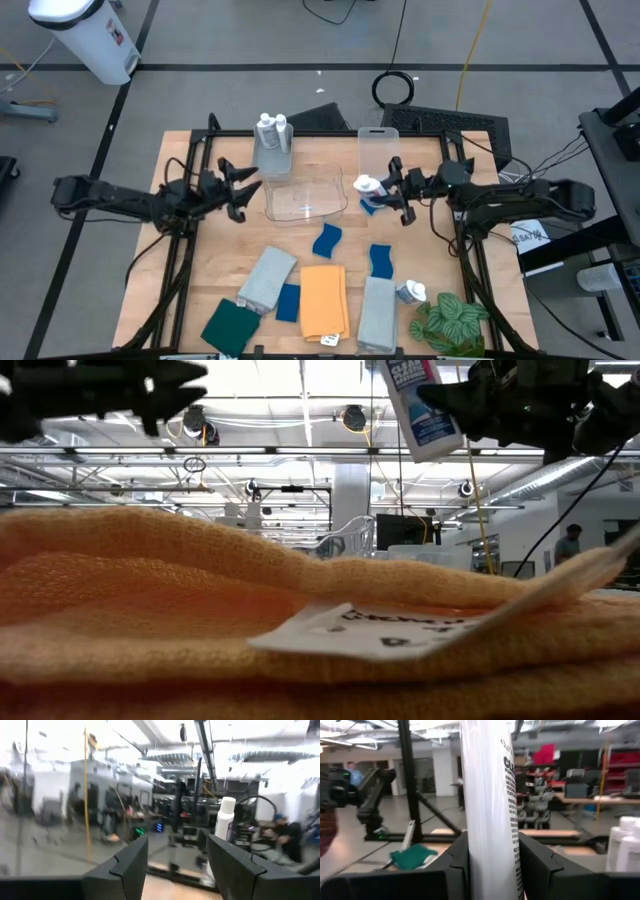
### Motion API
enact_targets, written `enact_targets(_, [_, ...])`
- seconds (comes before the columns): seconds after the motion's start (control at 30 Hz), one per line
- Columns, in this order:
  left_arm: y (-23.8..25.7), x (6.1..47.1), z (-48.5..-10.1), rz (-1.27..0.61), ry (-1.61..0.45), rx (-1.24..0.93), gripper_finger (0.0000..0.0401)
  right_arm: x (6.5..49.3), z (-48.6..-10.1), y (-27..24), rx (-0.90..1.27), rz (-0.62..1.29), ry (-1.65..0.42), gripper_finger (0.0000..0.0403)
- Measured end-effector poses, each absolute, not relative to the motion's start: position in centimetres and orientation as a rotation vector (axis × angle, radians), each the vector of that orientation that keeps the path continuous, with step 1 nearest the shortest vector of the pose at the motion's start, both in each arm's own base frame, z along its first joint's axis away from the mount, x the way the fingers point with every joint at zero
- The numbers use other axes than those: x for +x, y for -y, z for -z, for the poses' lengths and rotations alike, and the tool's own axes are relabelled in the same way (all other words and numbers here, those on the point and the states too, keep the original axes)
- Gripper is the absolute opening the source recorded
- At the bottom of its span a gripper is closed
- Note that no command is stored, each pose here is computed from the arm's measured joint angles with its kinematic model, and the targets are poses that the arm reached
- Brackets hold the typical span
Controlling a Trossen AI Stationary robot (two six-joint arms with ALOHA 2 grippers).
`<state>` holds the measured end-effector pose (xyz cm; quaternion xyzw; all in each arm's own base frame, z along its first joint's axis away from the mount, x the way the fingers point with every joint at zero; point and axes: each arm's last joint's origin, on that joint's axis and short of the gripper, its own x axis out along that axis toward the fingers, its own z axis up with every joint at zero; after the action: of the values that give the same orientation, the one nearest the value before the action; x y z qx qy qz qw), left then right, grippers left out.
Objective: Pick & Place Kitchen Items
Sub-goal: Put the white plastic restorer bottle into the gray bin
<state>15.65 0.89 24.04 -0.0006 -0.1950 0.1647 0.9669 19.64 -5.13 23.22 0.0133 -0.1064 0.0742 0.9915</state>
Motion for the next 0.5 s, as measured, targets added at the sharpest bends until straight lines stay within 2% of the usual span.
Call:
enact_targets(0.07, [-1.1, 16.4, -25.8, -0.366, 0.417, 0.063, 0.0207, 19.9, -23.3, 5.3, 0.023, -0.111, 0.255, 0.0096])
enact_targets(0.2, [-1.8, 18.6, -28.4, -0.379, 0.438, 0.055, 0.0207, 20.5, -23.2, 5.6, 0.063, -0.104, 0.322, 0.0097])
enact_targets(0.5, [-2.0, 26.5, -29.8, -0.104, 0.186, -0.033, 0.0207, 22.4, -21.8, 4.7, 0.093, -0.168, 0.285, 0.0096])
